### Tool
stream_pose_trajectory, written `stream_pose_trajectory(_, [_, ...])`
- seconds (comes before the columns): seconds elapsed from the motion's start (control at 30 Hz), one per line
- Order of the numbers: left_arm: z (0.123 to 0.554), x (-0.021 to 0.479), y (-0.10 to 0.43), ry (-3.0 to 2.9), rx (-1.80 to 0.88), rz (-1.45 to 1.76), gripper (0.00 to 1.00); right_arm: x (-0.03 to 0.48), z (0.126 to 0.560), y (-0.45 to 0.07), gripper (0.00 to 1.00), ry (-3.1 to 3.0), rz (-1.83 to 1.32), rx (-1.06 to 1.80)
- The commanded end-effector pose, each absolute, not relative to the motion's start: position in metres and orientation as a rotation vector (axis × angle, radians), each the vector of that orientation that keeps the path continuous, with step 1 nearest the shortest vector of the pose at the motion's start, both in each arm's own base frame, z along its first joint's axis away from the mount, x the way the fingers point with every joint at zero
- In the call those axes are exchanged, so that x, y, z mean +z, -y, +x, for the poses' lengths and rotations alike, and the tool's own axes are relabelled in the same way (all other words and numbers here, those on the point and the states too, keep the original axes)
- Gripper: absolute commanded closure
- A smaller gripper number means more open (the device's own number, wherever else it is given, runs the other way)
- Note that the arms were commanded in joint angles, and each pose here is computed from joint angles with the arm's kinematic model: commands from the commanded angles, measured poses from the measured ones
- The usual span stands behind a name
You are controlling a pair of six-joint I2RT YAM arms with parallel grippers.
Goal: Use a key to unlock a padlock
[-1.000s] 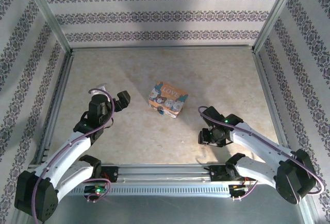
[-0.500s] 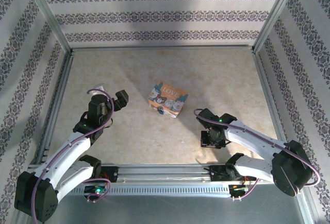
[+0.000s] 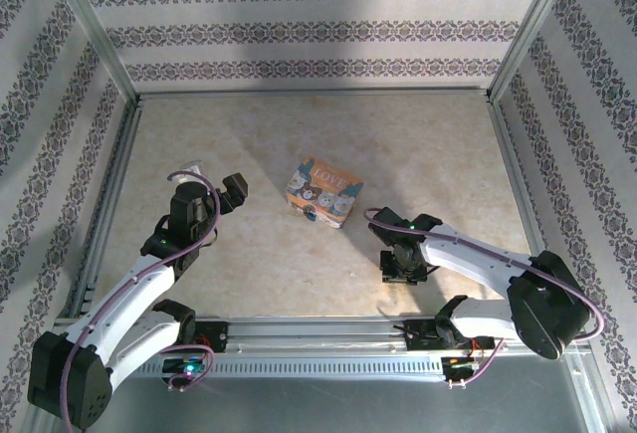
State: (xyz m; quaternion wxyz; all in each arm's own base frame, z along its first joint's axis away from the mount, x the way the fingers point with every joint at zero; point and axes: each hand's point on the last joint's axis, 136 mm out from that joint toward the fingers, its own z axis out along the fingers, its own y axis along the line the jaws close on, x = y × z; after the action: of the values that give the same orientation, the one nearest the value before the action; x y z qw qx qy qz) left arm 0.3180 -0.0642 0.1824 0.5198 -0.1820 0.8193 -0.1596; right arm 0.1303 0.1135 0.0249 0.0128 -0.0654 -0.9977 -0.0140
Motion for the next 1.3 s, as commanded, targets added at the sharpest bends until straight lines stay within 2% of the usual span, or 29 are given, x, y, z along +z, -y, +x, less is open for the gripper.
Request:
stream_pose_trajectory(0.0, [0.323,0.194,0.062,-1.933,-0.369,-0.433,0.01,0.025,0.135,-0.117,0.72,3.124,-0.237,-0.043])
stream_pose_trajectory(0.6, [0.324,0.195,0.063,-1.94,-0.372,-0.431,0.01,0.009,0.137,-0.112,0.82,3.11,-0.243,0.034])
stream_pose_trajectory(0.93, [0.324,0.196,0.063,-1.95,-0.362,-0.423,0.01,-0.001,0.134,-0.114,0.93,3.094,-0.229,0.012])
stream_pose_trajectory(1.07, [0.322,0.197,0.061,-1.951,-0.347,-0.418,0.01,0.003,0.137,-0.115,1.0,3.112,-0.205,0.004])
stream_pose_trajectory(1.27, [0.319,0.196,0.062,-1.974,-0.39,-0.4,0.01,0.026,0.152,-0.118,1.0,3.215,-0.133,-0.049])
